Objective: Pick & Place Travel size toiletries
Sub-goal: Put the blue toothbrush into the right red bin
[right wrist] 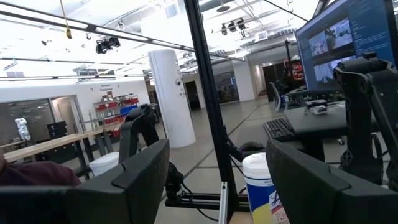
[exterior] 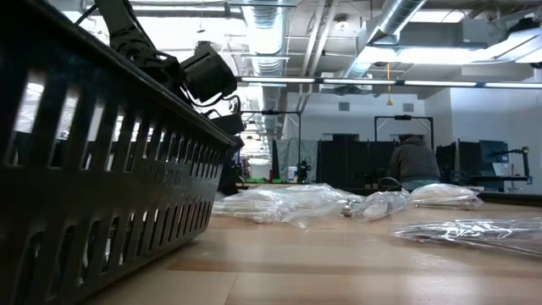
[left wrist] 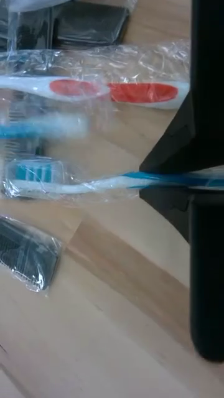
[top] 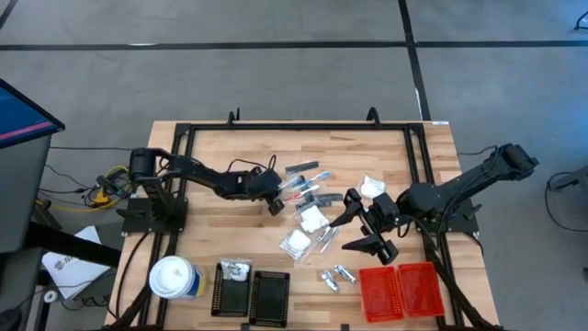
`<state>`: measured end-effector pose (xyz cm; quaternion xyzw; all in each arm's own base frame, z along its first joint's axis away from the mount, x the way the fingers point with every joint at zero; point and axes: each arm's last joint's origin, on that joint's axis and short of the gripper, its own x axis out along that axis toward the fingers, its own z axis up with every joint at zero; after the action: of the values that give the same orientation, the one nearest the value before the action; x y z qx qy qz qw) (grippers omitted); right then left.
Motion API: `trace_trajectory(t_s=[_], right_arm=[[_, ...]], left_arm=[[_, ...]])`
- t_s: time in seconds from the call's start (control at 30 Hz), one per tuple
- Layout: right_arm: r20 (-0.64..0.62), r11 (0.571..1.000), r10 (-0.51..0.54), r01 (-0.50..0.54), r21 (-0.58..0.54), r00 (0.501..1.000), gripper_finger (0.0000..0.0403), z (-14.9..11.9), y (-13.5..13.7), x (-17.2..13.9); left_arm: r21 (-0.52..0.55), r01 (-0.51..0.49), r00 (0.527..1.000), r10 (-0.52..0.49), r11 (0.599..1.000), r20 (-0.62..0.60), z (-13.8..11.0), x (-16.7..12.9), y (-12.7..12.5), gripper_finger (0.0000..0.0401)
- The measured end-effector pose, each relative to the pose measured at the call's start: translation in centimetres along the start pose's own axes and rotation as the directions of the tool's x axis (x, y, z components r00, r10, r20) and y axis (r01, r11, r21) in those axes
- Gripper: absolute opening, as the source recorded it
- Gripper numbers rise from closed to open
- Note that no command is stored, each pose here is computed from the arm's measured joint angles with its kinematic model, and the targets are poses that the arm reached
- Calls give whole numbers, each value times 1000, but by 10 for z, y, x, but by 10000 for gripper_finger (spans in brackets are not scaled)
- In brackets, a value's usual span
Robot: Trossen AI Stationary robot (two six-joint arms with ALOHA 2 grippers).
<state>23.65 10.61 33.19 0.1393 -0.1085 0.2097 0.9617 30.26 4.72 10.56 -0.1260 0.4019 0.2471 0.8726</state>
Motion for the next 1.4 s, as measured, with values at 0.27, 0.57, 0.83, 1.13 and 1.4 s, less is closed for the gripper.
trace_trajectory(t_s=[0.27,0.57,0.83,1.13,1.4], right_arm=[[-13,999,-5,4,-50,1000,260,-1,-1,0],[1,995,-89,89,-54,996,260,-4,-4,2],[49,981,-180,183,-66,982,260,-10,-20,12],[88,960,-212,225,-168,973,260,-34,-41,54],[62,946,-230,238,-219,971,260,-49,-52,88]], left_arm=[[-16,-54,995,55,998,78,10,-39,-4,11],[2,161,857,-141,987,496,12,-123,-27,11],[335,493,327,-528,803,784,-8,-191,-39,11],[490,512,181,-646,705,741,-8,-197,-55,11],[551,514,142,-699,657,701,0,-191,-73,11]])
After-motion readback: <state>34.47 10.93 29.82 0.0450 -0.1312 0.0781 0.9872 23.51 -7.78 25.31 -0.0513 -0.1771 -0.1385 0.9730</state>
